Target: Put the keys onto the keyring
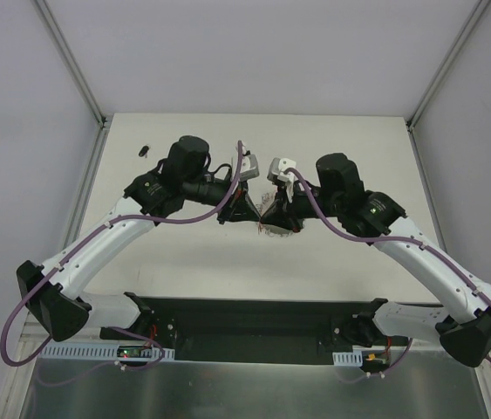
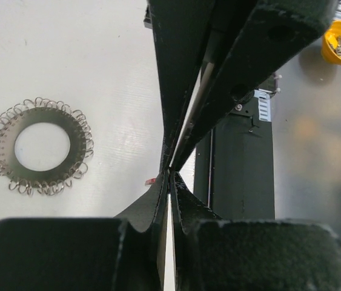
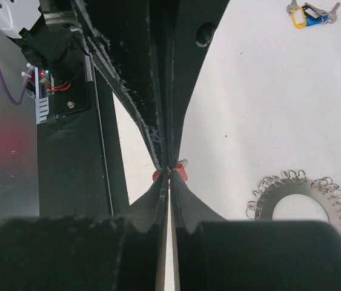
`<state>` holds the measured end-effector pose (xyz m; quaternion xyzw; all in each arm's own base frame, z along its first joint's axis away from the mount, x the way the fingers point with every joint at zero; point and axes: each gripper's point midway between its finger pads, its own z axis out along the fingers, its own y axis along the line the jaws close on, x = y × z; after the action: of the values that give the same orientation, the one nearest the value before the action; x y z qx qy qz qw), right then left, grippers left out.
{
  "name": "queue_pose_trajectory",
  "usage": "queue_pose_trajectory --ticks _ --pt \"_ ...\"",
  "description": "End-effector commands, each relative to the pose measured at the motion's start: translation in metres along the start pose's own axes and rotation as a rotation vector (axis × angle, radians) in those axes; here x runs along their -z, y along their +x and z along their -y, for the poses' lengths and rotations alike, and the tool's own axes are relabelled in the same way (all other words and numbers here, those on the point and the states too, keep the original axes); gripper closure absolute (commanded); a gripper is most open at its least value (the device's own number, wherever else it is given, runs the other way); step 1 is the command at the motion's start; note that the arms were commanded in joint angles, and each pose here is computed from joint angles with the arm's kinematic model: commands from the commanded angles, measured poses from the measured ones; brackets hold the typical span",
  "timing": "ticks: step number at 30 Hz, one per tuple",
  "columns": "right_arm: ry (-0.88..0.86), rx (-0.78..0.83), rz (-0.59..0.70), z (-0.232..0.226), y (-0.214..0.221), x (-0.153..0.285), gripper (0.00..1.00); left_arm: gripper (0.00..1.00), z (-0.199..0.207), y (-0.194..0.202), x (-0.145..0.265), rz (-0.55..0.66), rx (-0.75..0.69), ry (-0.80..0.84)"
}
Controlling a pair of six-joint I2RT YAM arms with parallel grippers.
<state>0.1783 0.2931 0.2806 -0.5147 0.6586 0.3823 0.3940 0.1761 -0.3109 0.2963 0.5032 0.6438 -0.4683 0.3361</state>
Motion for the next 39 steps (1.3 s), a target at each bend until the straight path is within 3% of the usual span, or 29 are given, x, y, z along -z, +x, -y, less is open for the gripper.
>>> queue_pose_trajectory --ticks 1,7,16,39 --pt "0.002 0.043 0.098 -0.003 -0.031 0.006 0.86 1.0 -0.005 -0.006 0.004 0.024 -0.022 -0.072" --pt "0.048 0.019 0.206 0.004 -0.037 0.014 0.6 1.0 -0.021 -0.02 0.017 0.184 -0.053 -0.194" --pt "0.073 -0.086 0.378 0.021 -0.045 0.034 0.59 1.0 -0.014 -0.057 0.048 0.582 -0.032 -0.16" --pt "0.009 -0.014 0.526 0.014 -0.09 0.05 0.69 1.0 0.014 -0.08 0.044 0.612 -0.108 0.038"
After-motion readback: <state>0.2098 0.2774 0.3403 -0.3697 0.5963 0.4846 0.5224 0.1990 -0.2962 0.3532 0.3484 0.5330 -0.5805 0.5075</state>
